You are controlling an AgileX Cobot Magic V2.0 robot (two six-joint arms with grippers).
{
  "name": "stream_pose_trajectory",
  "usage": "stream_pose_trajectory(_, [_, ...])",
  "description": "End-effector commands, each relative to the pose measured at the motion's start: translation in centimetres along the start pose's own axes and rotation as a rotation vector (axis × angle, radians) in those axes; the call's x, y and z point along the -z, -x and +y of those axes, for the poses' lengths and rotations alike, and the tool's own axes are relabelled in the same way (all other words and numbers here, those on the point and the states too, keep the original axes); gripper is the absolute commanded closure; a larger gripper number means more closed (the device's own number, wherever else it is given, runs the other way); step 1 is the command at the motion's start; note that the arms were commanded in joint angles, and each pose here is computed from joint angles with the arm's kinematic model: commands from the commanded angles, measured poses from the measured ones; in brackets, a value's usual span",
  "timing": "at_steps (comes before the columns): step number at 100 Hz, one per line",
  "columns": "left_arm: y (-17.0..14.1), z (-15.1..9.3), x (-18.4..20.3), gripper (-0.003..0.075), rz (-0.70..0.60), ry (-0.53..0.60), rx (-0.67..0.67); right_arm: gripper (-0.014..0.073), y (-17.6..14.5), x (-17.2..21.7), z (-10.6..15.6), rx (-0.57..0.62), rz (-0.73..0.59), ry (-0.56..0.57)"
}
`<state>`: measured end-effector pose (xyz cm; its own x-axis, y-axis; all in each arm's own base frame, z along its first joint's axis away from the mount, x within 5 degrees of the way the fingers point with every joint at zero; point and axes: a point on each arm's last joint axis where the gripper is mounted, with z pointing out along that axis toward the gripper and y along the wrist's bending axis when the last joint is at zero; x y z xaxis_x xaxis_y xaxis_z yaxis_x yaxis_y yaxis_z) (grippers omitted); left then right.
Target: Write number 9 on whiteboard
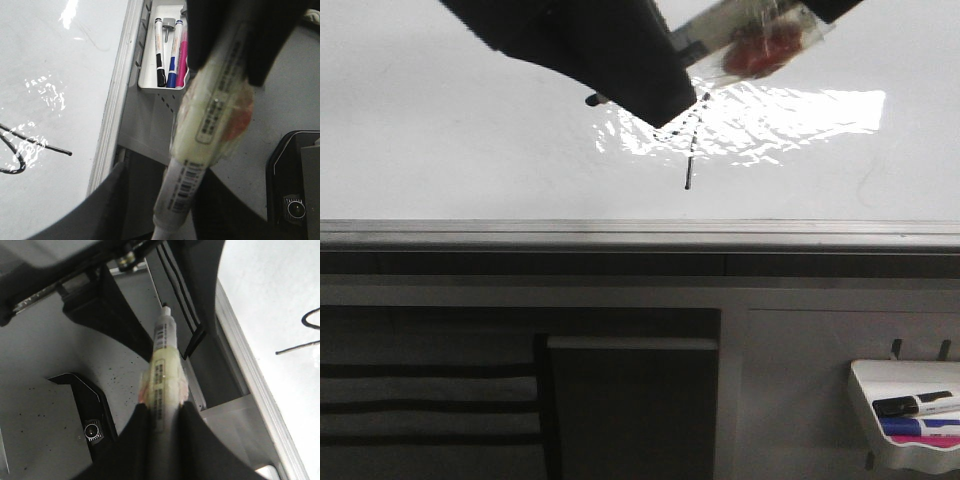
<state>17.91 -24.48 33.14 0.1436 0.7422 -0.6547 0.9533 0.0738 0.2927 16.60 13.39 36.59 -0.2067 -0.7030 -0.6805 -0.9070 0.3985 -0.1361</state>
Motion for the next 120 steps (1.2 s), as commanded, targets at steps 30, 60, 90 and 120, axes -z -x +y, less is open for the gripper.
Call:
stream_pose_trajectory(30, [1.6,0.3,1.6,0.0722,-0.098,0.056,0.004,0.0641,1.2,1.5,0.0,0.018,-0.087,-0.045])
stream_pose_trajectory(60, [1.5,0.3,1.7,0.0741,-0.09,0.052,0.004,0.0246,1.2,1.9,-0.1,0.012,-0.077,-0.061])
stream_pose_trajectory(90, [-1.9,3.5,5.3,0.0741,0.042,0.23,0.293,0.0199,-0.8,6.2,-1.7,-0.201,-0.043,-0.327])
stream_pose_trajectory(120, [-10.5,7.9,8.2,0.0741,0.222,0.501,0.792,0.02,-1.7,7.4,-2.4,-0.252,-0.04,-0.393])
